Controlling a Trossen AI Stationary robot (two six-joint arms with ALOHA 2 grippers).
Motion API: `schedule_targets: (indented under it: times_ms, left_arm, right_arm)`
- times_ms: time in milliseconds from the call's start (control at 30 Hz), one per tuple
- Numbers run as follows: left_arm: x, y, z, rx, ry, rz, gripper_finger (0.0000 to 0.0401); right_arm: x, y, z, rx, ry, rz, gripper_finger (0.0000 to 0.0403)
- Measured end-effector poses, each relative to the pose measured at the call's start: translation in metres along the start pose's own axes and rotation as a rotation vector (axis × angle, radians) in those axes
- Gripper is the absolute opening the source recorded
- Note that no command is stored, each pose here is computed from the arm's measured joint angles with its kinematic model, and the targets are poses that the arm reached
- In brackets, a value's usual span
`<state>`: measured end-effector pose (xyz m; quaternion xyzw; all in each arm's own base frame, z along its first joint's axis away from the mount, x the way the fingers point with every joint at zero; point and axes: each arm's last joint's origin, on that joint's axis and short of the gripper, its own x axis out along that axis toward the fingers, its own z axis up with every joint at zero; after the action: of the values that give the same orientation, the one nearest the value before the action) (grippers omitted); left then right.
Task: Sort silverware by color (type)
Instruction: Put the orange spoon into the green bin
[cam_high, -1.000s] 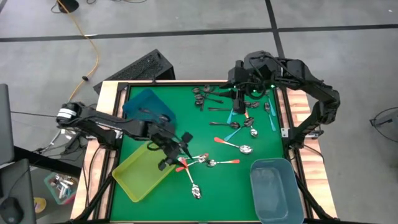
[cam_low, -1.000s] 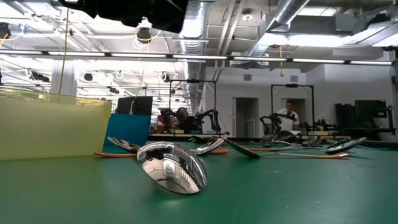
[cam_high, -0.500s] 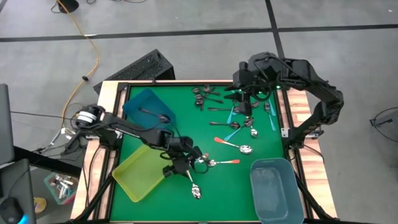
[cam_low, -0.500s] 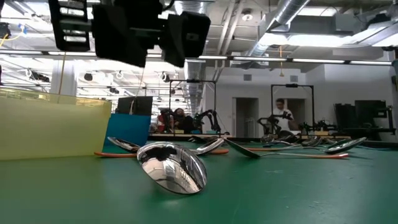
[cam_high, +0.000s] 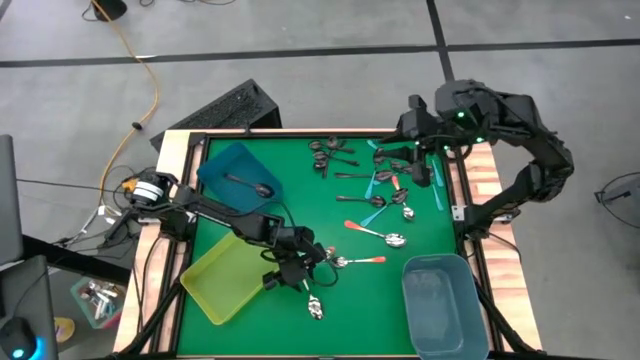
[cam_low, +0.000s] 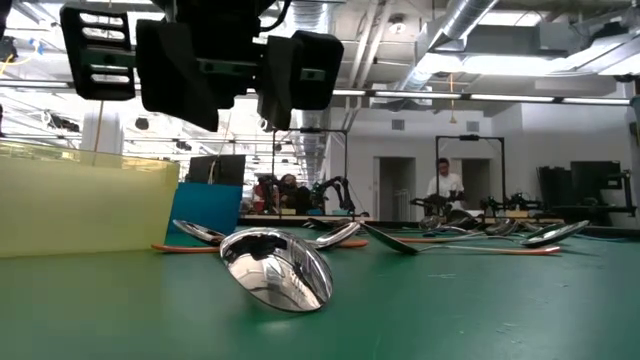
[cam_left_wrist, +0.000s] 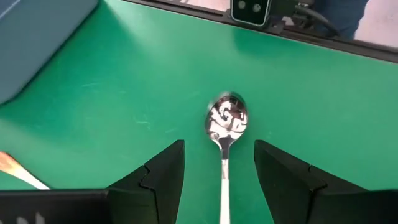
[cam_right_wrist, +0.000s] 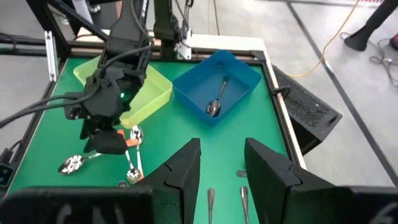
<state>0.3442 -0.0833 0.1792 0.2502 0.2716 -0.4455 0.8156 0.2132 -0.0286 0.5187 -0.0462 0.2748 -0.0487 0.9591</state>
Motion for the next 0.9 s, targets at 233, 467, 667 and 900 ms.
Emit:
schedule_targets:
  times_ms: [233,467,667,900]
  left_arm:
    - [0.006,0.006,0.006,-0.11,0.001,-0.008,0.0178]
    - [0.022,0.009,0.007,-0.163,0.1,-0.05,0.0178]
    - [0.036,0.012,0.004,-0.109,0.133,-0.07,0.0178]
    - [0.034,0.015,-0.001,-0.12,0.132,-0.053,0.0178]
  right_arm:
    - [-0.007,0.0,-0.002,-0.001,-0.003,-0.018,0.0138]
    - [-0.01,0.0,-0.003,-0.022,0.003,-0.024,0.0138]
    - [-0.011,0.0,-0.004,-0.028,0.009,-0.02,0.0138]
    - [-0.014,0.003,-0.007,-0.036,0.024,-0.003,0.0138]
